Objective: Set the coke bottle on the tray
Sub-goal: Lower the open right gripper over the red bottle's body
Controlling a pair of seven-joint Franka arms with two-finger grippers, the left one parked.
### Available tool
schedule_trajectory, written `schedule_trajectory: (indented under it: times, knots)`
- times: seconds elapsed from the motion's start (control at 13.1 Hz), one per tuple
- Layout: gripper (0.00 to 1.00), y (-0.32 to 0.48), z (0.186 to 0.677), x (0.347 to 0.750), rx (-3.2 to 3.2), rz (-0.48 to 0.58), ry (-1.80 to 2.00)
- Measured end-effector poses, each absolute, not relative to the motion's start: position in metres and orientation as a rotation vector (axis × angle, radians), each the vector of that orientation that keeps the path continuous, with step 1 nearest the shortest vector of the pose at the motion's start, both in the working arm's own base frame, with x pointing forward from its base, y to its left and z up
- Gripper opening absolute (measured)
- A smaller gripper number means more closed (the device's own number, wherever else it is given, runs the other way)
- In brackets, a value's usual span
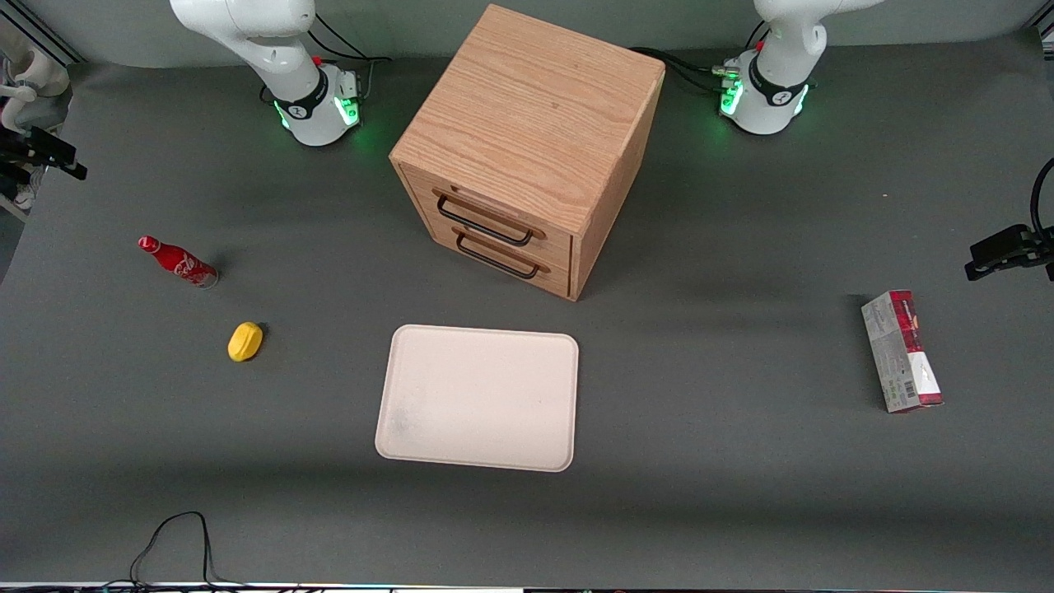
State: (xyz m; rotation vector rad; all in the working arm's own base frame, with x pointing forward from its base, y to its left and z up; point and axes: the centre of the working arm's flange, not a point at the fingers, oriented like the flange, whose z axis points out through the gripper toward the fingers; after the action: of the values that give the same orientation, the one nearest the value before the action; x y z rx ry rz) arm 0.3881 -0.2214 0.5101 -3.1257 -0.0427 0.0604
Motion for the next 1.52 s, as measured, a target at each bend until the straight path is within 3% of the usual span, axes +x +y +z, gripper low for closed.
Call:
schedule_trajectory:
  times: [0.91, 1.52]
  knots:
    - [1.00, -0.227, 0.392, 0.413, -3.149, 0.145, -0.043]
    - [1.00, -0.215, 0.330, 0.417, -3.176, 0.144, -0.086]
